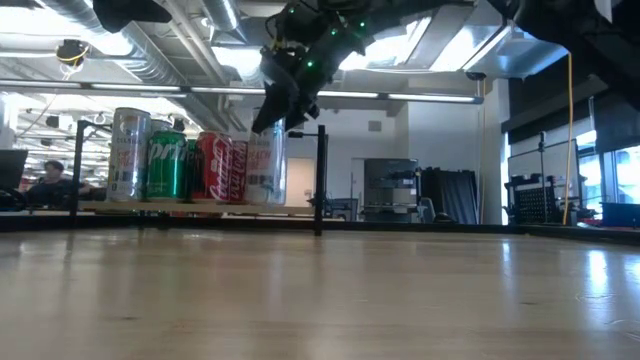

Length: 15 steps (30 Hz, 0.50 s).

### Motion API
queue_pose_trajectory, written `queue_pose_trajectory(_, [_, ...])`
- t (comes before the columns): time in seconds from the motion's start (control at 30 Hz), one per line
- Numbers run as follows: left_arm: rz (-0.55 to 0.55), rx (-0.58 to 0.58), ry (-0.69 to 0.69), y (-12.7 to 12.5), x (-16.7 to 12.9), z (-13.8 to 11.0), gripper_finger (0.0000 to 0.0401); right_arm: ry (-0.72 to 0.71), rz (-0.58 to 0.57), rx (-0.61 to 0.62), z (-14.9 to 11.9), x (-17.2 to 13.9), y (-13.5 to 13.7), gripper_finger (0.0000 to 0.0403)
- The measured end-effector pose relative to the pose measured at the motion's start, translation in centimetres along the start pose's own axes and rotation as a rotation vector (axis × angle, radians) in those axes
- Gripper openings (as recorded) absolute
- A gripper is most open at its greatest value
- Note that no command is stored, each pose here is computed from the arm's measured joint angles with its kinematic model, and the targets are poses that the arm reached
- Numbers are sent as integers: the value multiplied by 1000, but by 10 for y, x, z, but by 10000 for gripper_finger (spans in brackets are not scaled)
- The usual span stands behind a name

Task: Place canned beverage on shelf
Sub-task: Put the white-pink soda can on the shelf

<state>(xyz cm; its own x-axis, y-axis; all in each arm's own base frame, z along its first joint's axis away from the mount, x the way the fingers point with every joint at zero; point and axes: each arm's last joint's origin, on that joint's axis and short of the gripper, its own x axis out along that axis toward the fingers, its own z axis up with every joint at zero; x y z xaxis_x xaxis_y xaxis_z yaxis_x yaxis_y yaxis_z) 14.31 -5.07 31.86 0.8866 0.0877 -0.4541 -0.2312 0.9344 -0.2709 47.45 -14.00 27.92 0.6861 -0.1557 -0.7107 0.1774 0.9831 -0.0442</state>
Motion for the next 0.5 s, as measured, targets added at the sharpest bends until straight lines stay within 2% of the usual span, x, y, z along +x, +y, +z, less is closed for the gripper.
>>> queue_pose_trajectory(0.3, [0,0,0,0,0,0,320,-24,-13,-25,1,2,-4,222])
queue_pose_trajectory(0.5, [0,0,0,0,0,0,320,-27,-17,-50,2,2,-3,320])
